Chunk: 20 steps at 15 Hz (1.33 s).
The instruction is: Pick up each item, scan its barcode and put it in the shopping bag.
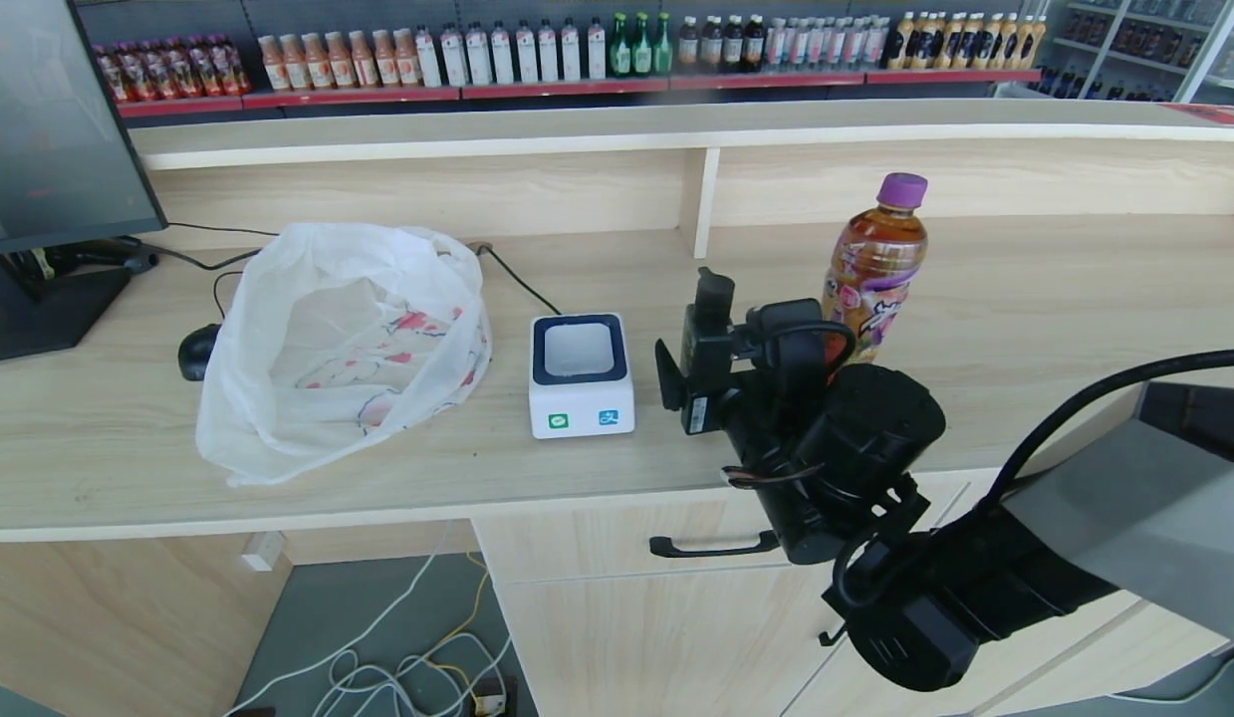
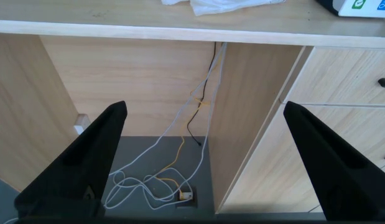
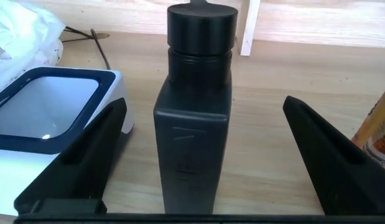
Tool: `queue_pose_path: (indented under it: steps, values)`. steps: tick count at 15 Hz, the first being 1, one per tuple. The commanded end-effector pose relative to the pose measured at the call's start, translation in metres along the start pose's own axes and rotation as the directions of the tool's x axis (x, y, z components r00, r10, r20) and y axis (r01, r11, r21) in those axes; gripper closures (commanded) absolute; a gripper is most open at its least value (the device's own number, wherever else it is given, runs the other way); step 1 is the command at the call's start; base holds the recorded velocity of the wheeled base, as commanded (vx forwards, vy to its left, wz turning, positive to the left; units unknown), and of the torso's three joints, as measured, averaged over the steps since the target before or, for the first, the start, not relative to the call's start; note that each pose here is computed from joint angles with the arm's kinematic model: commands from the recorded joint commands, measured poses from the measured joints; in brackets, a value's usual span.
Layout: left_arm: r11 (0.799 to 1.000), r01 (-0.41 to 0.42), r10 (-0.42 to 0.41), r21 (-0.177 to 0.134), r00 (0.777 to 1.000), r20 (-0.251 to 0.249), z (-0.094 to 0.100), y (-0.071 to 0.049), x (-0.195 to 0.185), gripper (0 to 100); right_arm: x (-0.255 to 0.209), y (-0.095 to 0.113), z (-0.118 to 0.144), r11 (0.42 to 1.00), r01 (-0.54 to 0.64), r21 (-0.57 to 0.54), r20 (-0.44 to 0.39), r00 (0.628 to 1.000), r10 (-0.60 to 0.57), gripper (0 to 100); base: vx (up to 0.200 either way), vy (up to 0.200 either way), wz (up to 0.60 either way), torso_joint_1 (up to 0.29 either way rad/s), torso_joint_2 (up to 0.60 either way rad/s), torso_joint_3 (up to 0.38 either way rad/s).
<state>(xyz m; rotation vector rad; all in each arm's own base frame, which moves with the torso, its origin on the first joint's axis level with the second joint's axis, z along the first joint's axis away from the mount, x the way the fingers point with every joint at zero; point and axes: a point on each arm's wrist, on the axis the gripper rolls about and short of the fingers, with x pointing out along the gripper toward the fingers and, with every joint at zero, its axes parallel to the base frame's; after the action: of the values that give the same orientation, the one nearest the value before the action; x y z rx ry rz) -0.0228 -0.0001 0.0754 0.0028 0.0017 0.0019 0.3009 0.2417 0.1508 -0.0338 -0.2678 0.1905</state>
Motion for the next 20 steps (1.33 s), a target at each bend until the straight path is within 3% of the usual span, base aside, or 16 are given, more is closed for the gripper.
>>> queue_pose_path:
  steps: [1, 20]
  values:
    - [1.0, 0.0, 0.0, 0.0, 1.0, 0.0, 0.0, 0.0, 0.0, 0, 0.005, 0.0, -0.002, 1.0, 0.008, 0.001, 0.005, 1.0, -0.008, 0, 0.0, 0.0, 0.0, 0.0, 0.0, 0.0]
    - [1.0, 0.0, 0.0, 0.0, 1.0, 0.0, 0.0, 0.0, 0.0, 0, 0.03, 0.004, -0.027, 0.999, 0.037, -0.002, 0.008, 0.999, -0.037, 0, 0.0, 0.0, 0.0, 0.0, 0.0, 0.0]
